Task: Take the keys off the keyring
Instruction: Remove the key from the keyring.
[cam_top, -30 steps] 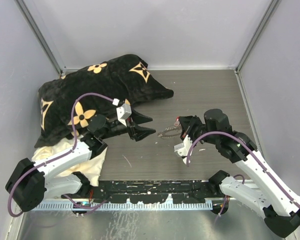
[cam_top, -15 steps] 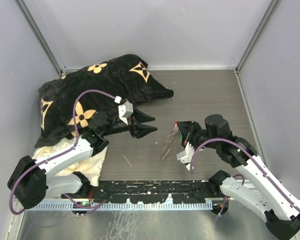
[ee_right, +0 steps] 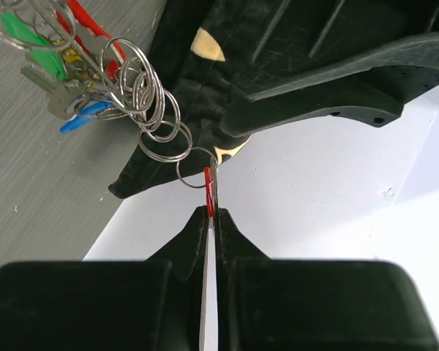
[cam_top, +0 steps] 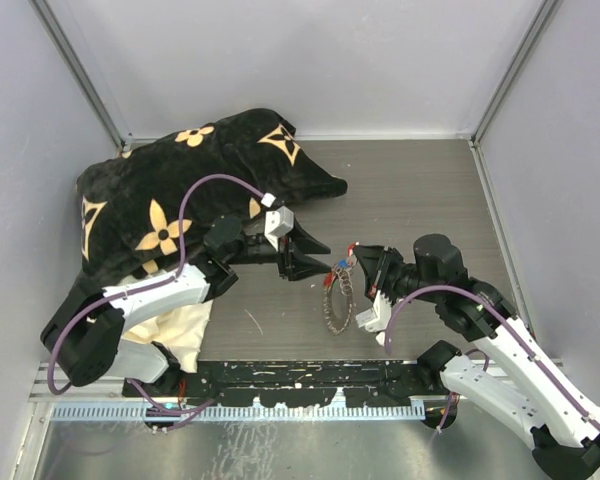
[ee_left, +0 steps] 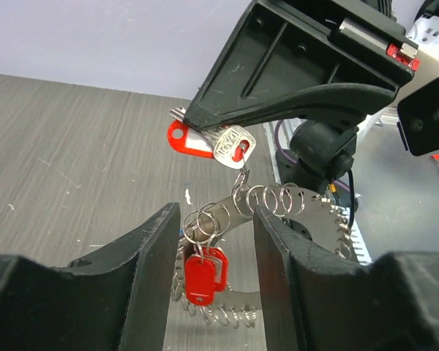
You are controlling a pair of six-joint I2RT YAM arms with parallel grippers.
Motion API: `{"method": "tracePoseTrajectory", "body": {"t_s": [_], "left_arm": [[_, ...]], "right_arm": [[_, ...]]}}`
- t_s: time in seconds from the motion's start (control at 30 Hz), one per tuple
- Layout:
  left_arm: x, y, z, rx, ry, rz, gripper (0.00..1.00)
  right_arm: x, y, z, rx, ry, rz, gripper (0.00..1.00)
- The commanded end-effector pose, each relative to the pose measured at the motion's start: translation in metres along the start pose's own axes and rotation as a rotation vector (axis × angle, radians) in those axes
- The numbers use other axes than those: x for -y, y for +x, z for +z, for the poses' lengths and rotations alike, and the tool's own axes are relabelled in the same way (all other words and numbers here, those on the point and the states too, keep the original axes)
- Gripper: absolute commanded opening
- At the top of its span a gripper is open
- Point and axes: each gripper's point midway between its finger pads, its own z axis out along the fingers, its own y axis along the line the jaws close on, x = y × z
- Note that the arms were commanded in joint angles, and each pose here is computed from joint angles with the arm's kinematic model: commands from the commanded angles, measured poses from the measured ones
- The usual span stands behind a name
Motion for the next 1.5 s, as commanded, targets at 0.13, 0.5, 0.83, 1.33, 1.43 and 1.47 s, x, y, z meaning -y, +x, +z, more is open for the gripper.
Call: {"method": "tracePoseTrajectory", "body": {"t_s": [0.13, 0.5, 0.83, 1.33, 1.43, 1.47], "left_arm": [[0.002, -0.023, 0.012, 0.08, 0.012, 0.079, 0.37], [-0.018, 0.007, 0.021, 0.046, -0.105, 0.112, 0.3], [-0.011, 0.009, 0.026, 0.075, -0.107, 0.189, 0.3], [0.018, 0.016, 0.032, 0.077, -0.057, 0.157, 0.33], [0.015, 0.014, 0.031, 0.083, -0.076, 0.153, 0.33], [0.014, 0.014, 0.031, 0.085, -0.085, 0.15, 0.34]], "right_arm": [[0.032, 0.001, -0.009, -0.016, 0.125, -0.071, 0.01], [0.035, 0.002, -0.012, -0.018, 0.136, -0.059, 0.01], [0.034, 0.002, -0.013, -0.021, 0.136, -0.049, 0.01], [0.035, 0.004, -0.014, -0.035, 0.151, -0.035, 0.01], [0.035, 0.003, -0.014, -0.034, 0.153, -0.036, 0.01], [0.036, 0.003, -0.015, -0.034, 0.154, -0.037, 0.01]]}}
